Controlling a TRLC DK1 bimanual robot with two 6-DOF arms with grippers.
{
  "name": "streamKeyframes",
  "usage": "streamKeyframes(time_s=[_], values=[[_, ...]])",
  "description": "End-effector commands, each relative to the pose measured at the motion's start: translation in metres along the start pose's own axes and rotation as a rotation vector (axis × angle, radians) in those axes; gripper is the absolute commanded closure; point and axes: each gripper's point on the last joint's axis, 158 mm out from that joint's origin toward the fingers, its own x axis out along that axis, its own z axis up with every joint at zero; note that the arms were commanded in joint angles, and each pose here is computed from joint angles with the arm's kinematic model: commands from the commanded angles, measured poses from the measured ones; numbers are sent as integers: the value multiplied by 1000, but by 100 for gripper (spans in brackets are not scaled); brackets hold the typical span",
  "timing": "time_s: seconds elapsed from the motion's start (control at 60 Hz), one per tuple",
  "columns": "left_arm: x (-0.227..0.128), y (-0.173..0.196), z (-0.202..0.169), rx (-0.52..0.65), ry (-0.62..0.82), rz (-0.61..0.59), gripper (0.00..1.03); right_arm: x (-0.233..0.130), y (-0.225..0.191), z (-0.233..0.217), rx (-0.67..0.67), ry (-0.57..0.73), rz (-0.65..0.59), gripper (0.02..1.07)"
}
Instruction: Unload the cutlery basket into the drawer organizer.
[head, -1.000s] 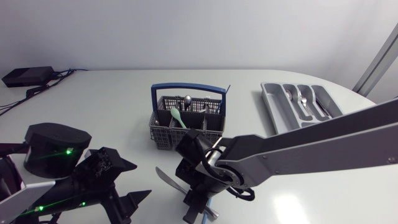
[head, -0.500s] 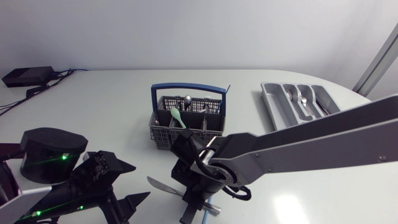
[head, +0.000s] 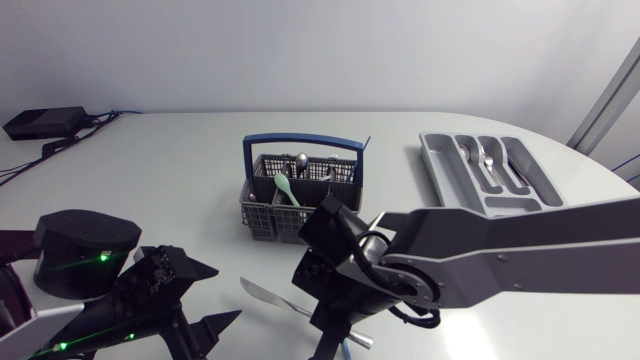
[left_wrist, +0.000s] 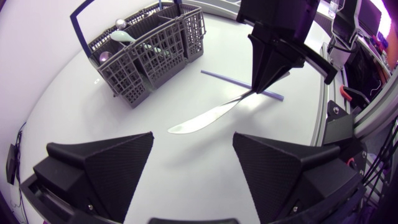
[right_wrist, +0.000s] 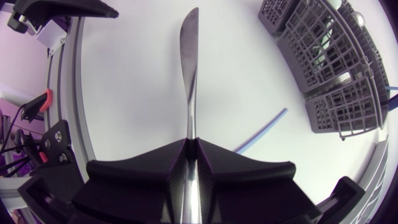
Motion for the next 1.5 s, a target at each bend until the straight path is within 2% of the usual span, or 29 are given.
streamKeyframes(time_s=[0.0, 0.4, 0.65, 0.783, 0.95, 1.0, 1.05, 1.183, 1.483], values=[[2, -3, -7, 13, 7, -8, 14, -5, 1, -16, 0, 19, 13, 96], [3, 0, 3, 11, -28, 2, 14, -32, -42, -94, 36, 16, -64, 96], [4, -2, 4, 11, -29, -1, 14, -60, -92, -151, 157, 29, -115, 96], [6, -4, 4, 12, -24, -10, 14, -84, -127, -169, 259, -9, -181, 96], [8, -4, 8, 12, -30, -9, 14, -116, -180, -180, 451, -154, -335, 96], [9, -5, 10, 11, -30, -12, 14, -131, -209, -186, 538, -216, -423, 96], [9, -5, 10, 13, -30, -11, 14, -141, -226, -191, 591, -246, -461, 96], [9, -4, 10, 14, -27, -8, 14, -164, -278, -218, 749, -285, -514, 96], [9, -6, 12, 24, -27, -6, 14, -191, -380, -259, 923, -314, -582, 96]])
